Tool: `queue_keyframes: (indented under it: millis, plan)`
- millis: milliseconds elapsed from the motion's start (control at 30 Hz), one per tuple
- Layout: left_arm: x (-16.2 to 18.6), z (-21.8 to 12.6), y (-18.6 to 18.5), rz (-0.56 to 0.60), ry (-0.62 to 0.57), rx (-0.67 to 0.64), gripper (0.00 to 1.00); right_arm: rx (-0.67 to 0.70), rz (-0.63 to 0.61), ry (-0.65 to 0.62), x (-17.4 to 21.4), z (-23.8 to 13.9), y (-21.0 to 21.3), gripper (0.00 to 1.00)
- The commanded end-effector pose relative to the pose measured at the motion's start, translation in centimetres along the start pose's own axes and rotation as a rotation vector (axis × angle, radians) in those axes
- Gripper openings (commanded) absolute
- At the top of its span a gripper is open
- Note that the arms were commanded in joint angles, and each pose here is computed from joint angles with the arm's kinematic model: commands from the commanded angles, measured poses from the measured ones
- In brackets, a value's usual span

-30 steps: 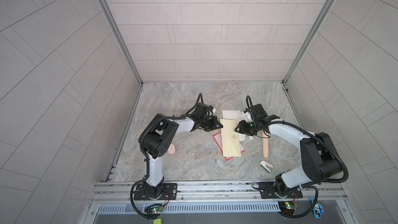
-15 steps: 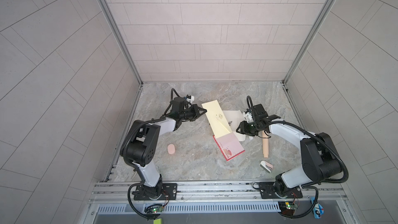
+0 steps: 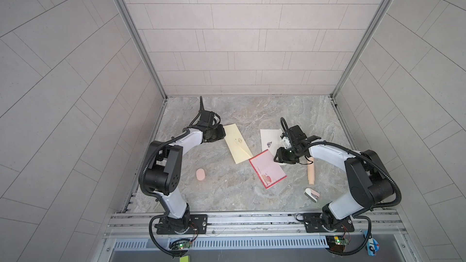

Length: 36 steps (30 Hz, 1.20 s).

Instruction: Place the letter into the envelope and seal it

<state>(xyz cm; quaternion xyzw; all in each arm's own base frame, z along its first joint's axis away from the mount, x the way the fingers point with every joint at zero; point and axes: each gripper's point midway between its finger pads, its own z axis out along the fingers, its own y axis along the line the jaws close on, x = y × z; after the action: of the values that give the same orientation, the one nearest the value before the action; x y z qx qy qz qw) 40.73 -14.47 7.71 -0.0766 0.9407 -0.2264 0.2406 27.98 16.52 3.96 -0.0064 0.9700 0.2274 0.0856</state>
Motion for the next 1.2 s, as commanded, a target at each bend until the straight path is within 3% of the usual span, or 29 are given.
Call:
queue_keyframes:
  millis: [0, 67, 200, 333, 533, 833, 1167]
  plan:
    - [-1.0, -1.4, 0.9, 0.107, -0.025, -0.090, 0.46, 0.016, -0.020, 0.024, 0.6, 0.5, -0.2, 0.48]
    - [-0.7, -2.1, -0.3, 0.158, -0.033, -0.061, 0.53, 0.019, -0.019, 0.028, 0.7, 0.6, -0.3, 0.47]
    - [2.5, -2.5, -4.6, 0.334, 0.021, 0.041, 0.55, 0.024, -0.017, 0.024, 0.8, 0.4, -0.4, 0.48]
    - [8.6, -1.8, -10.0, 0.567, 0.135, 0.146, 0.56, 0.026, -0.010, 0.029, 1.2, 0.1, -0.5, 0.48]
    - [16.7, 0.1, -15.2, 0.746, 0.280, 0.299, 0.56, 0.030, -0.006, 0.048, 2.2, 0.1, -0.8, 0.47]
    - [21.9, 2.0, -14.3, 0.948, 0.392, 0.286, 0.62, -0.009, -0.009, 0.064, 2.9, 0.8, -0.7, 0.47]
    - [23.9, 2.6, -12.1, 1.016, 0.439, 0.293, 0.63, -0.147, -0.017, 0.052, 2.0, 1.0, 1.2, 0.43]
